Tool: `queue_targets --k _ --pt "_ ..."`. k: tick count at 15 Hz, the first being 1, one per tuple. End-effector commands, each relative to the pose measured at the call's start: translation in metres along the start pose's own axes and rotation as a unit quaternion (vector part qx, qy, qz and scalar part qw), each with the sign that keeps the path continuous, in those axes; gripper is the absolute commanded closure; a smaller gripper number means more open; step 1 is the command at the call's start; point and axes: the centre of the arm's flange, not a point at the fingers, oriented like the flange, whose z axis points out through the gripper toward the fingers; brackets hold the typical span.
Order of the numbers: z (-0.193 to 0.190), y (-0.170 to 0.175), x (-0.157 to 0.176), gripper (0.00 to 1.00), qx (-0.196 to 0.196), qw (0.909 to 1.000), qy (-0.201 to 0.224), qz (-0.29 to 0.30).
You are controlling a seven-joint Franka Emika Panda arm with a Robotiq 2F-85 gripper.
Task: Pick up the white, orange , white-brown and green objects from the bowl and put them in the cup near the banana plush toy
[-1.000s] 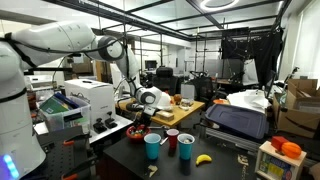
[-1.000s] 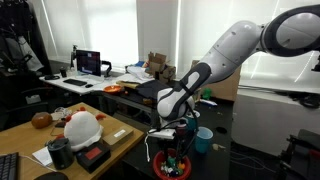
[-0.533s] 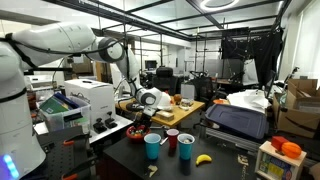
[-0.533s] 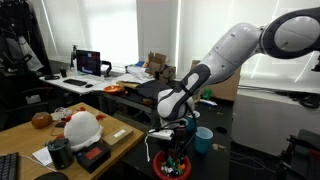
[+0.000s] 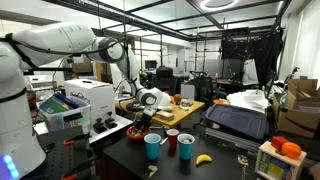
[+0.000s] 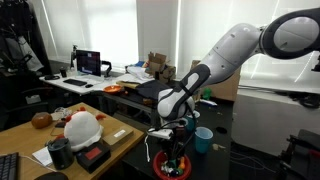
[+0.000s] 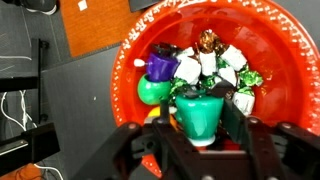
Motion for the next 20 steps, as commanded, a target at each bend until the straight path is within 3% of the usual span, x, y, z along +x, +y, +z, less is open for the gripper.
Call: queue_targets --k 1,10,20 --pt "-0.009 -0.001 -0.003 0.7 0.017 0.9997 -0.011 0.012" --pt "-0.076 0.02 -0.035 0.7 0.085 0.995 -0.014 -0.051" --pt "-0.158 0.051 -0.066 0.7 0.1 0.9848 0.04 -0.137"
